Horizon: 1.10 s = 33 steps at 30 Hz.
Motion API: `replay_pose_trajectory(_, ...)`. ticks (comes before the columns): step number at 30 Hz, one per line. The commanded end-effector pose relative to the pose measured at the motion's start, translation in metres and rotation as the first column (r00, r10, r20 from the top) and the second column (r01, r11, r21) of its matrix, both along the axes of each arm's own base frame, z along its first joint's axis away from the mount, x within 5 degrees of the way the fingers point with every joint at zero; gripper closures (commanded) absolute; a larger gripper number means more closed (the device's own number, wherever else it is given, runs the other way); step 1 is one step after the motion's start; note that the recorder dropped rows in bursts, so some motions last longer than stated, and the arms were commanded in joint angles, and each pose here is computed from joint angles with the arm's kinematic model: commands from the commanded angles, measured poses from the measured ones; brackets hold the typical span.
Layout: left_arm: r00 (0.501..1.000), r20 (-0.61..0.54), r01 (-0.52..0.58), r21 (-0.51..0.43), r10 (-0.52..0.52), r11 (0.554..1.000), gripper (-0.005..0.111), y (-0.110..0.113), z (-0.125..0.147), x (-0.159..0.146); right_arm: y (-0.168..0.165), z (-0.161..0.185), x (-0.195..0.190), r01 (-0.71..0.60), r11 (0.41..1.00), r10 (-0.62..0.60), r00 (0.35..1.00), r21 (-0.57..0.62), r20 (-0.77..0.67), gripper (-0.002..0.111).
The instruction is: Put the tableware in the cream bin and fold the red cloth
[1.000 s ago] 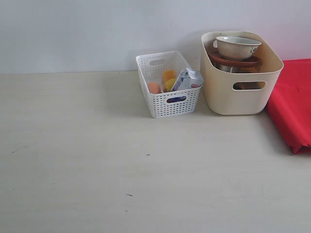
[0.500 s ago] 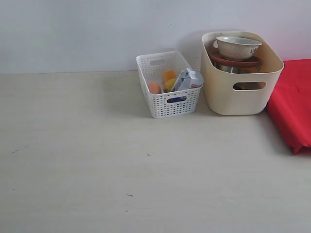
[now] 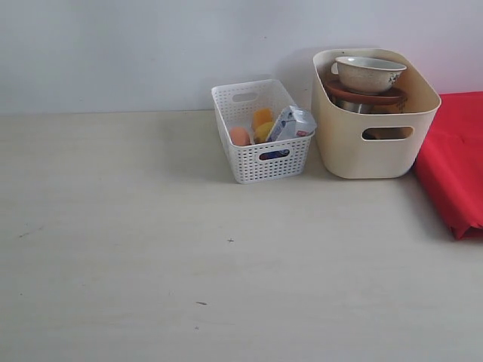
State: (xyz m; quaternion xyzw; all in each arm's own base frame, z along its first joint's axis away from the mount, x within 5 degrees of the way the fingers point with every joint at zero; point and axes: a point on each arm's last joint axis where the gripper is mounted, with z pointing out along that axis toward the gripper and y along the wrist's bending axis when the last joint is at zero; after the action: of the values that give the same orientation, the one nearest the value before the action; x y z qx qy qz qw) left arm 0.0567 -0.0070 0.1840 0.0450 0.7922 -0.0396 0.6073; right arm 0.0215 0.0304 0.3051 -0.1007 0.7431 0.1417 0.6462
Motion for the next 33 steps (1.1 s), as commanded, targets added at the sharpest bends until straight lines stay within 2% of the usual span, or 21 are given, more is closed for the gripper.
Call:
replay_pose_trajectory(1, 1.0, 0.001, -0.006, -0.019, 0.006, 1.0, 0.107, 0.0, -0.001, 0.0, -0.001, -0.001, 0.0, 0.009, 1.0, -0.008, 1.0, -0.007, 0.013, 0.108)
replay_pose_trajectory(7, 1.0, 0.001, -0.006, -0.019, 0.006, 1.0, 0.107, 0.0, -0.001, 0.0, -0.005, 0.0, 0.004, 0.058, 0.998, -0.058, 0.996, 0.002, 0.066, 0.108)
replay_pose_trajectory(18, 1.0, 0.001, -0.006, -0.019, 0.006, 1.0, 0.107, 0.0, -0.001, 0.0, -0.013, -0.032, 0.023, 0.148, 0.988, -0.15, 0.985, 0.039, 0.08, 0.108)
replay_pose_trajectory(33, 1.0, 0.001, -0.006, -0.019, 0.006, 1.0, 0.107, 0.0, -0.001, 0.0, -0.016, -0.052, 0.029, 0.183, 0.982, -0.18, 0.982, -0.036, 0.06, 0.108)
